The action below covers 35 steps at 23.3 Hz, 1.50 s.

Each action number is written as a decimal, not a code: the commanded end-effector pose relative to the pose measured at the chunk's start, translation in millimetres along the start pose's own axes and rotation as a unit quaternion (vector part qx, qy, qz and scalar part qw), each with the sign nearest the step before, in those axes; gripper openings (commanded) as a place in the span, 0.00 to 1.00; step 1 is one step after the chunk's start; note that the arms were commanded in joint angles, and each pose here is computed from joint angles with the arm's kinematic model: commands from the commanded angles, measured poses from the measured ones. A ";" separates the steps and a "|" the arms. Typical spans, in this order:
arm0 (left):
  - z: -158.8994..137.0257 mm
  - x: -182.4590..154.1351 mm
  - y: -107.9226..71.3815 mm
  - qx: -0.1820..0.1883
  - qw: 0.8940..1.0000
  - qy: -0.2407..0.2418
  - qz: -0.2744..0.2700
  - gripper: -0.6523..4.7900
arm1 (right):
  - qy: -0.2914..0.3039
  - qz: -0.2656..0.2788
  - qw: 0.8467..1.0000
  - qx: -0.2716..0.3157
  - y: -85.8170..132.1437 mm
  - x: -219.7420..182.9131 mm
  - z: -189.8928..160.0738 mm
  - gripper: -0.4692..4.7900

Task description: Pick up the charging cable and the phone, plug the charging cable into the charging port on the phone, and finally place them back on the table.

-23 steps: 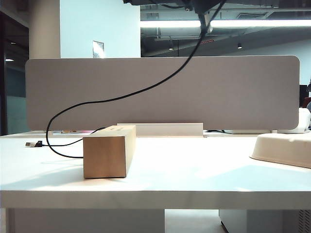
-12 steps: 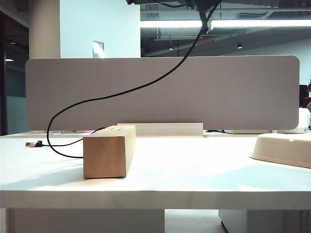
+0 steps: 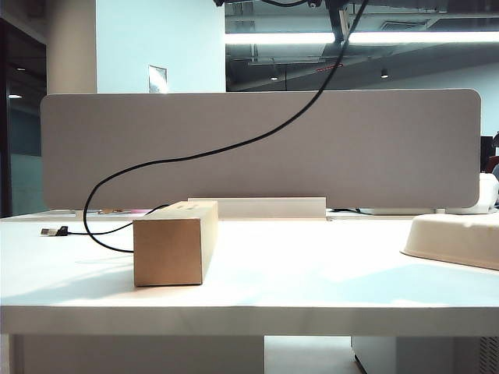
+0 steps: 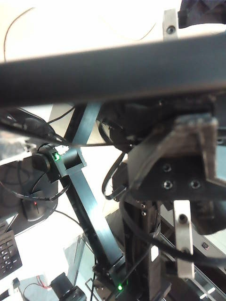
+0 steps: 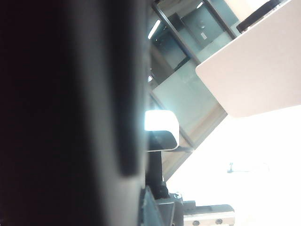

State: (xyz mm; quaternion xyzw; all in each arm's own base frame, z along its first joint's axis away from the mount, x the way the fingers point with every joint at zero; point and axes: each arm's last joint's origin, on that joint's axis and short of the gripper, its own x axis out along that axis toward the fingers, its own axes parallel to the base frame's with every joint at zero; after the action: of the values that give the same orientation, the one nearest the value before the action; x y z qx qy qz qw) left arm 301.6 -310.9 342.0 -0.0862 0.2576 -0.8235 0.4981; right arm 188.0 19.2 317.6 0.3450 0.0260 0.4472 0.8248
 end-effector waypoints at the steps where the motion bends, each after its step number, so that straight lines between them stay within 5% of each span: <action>1: 14.9 0.5 -9.3 0.051 0.999 -0.016 -0.007 0.11 | 0.050 0.024 0.998 0.015 0.4 4.5 -9.3 0.07; 9: 10.7 -1.4 -7.6 0.020 1.000 -0.011 -0.001 0.12 | 0.017 -0.008 1.000 -0.014 -6.7 5.1 -7.6 0.07; 12: 6.4 -6.6 -5.1 -0.004 1.000 -0.007 0.006 0.29 | 0.003 -0.037 0.999 -0.016 -14.8 0.9 -4.4 0.07; 16: 0.0 -15.5 -2.3 -0.026 1.000 -0.001 0.016 0.30 | -0.019 -0.073 0.997 -0.021 -24.4 -9.0 3.1 0.07; 19: -6.8 -21.2 -1.0 -0.042 0.999 0.006 0.022 0.42 | -0.032 -0.107 0.994 -0.016 -31.9 -19.2 8.2 0.07; 22: -14.2 -34.0 1.0 -0.068 0.997 0.011 0.038 0.39 | -0.021 -0.153 0.988 0.014 -44.1 -26.0 4.6 0.07; 26: -24.0 -55.7 4.3 -0.100 0.992 0.015 0.078 0.19 | 0.009 -0.237 0.968 0.085 -61.8 -32.6 -10.9 0.07; 30: -32.6 -69.3 6.9 -0.113 0.982 0.038 0.143 0.13 | 0.024 -0.274 0.953 0.124 -74.6 -34.9 -19.6 0.07; 35: -46.0 -78.1 1.9 -0.105 0.937 0.149 0.299 0.11 | 0.039 -0.314 0.935 0.161 -95.4 -37.2 -31.7 0.07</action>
State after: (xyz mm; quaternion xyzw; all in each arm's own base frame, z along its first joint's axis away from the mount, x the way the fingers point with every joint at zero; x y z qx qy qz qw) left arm 326.9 -232.5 304.9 0.0118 0.4290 -0.6370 0.6403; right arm 220.4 -25.2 227.1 0.4391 0.2438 0.1698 0.8479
